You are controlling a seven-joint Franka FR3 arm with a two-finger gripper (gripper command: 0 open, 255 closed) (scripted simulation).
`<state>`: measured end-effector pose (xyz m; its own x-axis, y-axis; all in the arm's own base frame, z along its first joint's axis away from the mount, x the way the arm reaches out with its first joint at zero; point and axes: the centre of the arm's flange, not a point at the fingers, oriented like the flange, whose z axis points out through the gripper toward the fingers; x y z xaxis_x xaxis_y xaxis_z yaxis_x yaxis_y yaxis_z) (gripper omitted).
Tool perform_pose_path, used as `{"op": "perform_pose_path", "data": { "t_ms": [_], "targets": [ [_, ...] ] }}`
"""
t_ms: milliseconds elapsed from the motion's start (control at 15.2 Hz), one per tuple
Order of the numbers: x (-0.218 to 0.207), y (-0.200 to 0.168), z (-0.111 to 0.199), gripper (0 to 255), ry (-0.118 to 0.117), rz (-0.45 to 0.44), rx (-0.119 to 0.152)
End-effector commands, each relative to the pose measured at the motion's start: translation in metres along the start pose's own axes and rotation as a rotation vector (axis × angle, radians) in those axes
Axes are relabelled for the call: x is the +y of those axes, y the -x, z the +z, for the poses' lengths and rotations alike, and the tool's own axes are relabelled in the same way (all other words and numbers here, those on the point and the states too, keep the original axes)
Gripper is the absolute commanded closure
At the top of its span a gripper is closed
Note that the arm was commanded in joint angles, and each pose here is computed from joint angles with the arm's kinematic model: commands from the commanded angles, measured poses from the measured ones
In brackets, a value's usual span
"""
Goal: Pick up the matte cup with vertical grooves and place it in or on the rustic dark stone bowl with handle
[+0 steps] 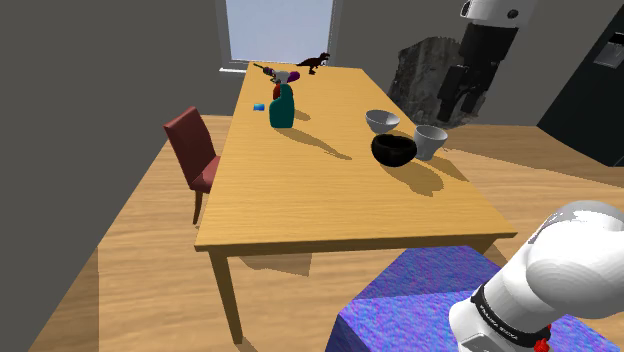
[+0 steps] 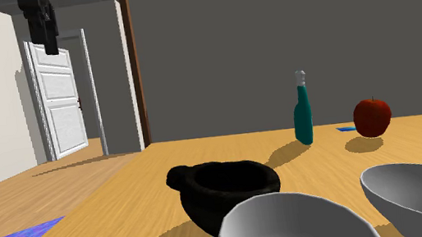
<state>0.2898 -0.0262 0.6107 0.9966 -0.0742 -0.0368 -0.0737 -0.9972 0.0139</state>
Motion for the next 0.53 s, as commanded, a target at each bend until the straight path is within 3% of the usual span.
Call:
{"op": "perform_pose_path", "data": {
  "t_ms": [0, 462],
  "targets": [
    [0.0, 0.0, 0.0, 0, 0.0, 0.0, 0.0],
    [0.063, -0.036, 0.049, 0, 0.036, -0.03, 0.011]
  ]
}}
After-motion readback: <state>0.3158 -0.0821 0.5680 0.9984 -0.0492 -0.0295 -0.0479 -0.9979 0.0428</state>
